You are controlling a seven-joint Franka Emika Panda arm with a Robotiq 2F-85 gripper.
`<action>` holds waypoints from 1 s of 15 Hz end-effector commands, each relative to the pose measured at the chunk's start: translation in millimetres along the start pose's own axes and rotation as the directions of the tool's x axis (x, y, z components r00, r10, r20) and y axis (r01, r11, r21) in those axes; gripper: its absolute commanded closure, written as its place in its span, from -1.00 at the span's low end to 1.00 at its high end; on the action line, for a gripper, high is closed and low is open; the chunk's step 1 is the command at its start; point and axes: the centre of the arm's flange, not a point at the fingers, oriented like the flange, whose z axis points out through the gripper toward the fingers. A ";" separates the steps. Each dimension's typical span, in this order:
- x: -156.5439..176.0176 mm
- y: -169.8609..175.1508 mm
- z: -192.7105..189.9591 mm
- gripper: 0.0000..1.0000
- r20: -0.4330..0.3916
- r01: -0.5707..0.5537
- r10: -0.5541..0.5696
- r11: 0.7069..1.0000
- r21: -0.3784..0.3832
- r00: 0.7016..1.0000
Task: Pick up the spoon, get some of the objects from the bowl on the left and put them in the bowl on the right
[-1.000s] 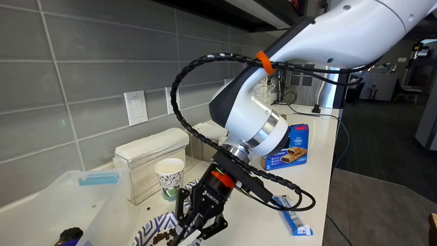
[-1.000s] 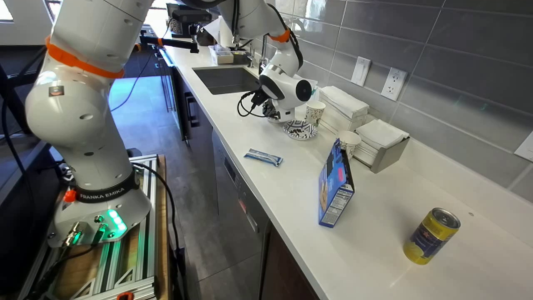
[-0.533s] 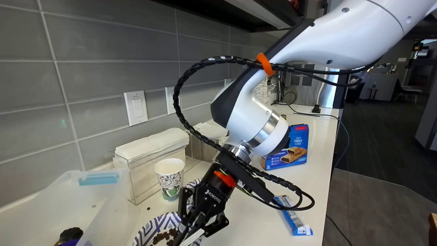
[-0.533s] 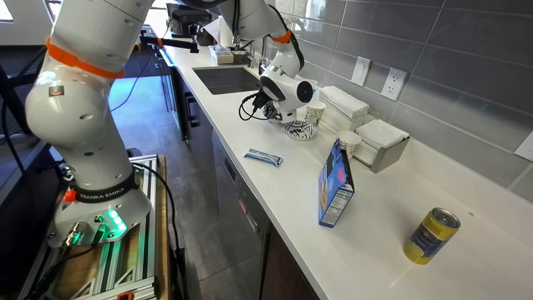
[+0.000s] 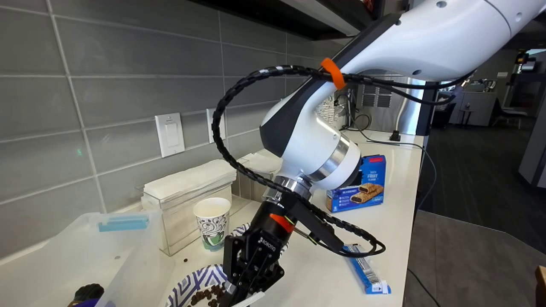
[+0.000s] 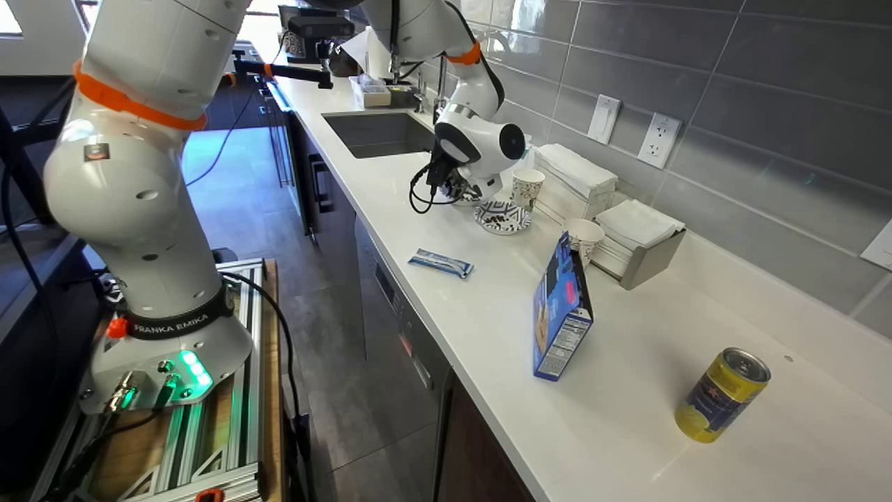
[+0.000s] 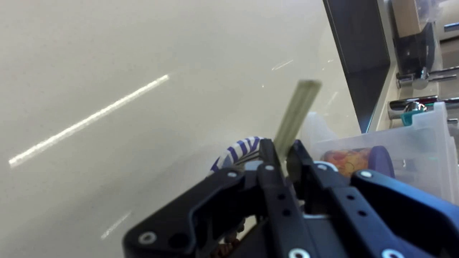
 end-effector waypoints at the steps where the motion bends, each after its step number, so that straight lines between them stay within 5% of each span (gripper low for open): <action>1: -11.3 2.8 4.0 0.93 -0.003 0.085 -0.086 0.995 -0.058 0.996; 15: -9.6 -0.6 3.2 0.93 -0.105 0.326 -0.351 0.924 -0.203 0.930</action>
